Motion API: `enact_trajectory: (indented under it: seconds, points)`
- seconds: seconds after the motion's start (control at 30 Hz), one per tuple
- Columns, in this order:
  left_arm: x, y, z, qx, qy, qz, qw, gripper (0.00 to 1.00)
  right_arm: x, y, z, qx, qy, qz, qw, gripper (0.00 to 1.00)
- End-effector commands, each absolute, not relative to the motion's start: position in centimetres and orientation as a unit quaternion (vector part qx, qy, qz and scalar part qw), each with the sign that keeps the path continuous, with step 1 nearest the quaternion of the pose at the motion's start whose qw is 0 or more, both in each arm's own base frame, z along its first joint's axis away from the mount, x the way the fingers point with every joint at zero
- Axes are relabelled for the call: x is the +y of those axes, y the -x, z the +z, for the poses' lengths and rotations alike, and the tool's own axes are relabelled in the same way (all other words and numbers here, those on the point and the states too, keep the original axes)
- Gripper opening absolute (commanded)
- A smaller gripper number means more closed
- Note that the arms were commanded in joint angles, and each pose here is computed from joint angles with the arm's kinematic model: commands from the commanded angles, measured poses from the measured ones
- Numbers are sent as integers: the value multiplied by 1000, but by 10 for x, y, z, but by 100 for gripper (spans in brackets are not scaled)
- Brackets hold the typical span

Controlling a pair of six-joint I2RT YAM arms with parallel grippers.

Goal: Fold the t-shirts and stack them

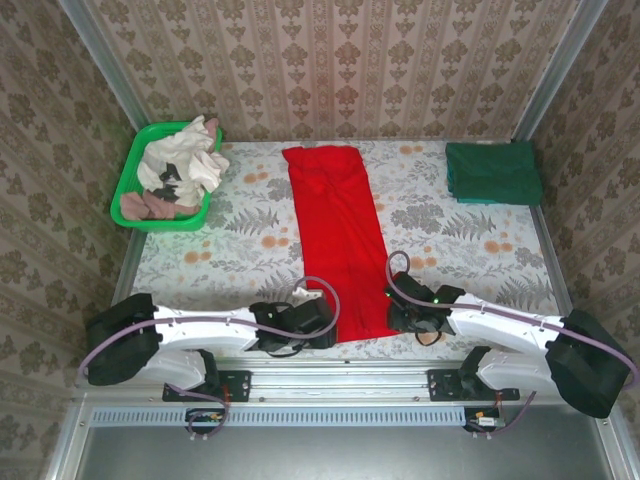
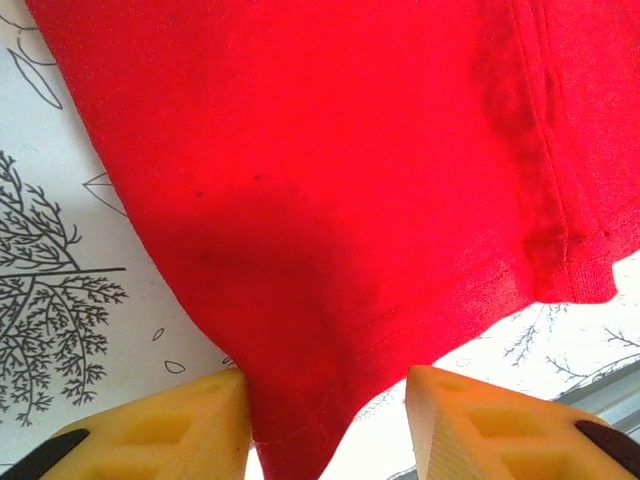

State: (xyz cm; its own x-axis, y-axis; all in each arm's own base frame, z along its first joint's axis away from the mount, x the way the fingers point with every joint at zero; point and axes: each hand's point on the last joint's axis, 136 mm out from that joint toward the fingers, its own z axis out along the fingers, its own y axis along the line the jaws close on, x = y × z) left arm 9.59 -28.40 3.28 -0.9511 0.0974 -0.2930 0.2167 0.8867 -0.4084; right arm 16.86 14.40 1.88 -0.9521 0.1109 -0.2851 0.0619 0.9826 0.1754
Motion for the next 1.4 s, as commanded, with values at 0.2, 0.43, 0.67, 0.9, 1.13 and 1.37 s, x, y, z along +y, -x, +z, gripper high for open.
enact_trajectory:
  seconds: [0.2, 0.43, 0.67, 0.9, 1.13, 1.37]
  points:
    - [-273, -87, 17, 972, -81, -191, 107, 49, 134, -166, 22, 983, -38, 73, 162, 38]
    - [-278, -87, 20, 970, -89, -199, 109, 17, 138, -166, 26, 982, -38, 86, 162, 28]
    - [-271, -99, 53, 956, -86, -229, 159, 0, 150, -151, 37, 982, -25, 111, 149, 1]
    - [-256, -104, 69, 948, -69, -249, 186, 0, 157, -157, 78, 973, -15, 126, 194, 0]
    - [-233, -140, 95, 937, -49, -252, 236, 0, 171, -195, 118, 961, -13, 115, 250, 0]
    - [-215, -207, 119, 932, -24, -245, 265, 0, 179, -270, 135, 954, -22, 89, 284, 0]
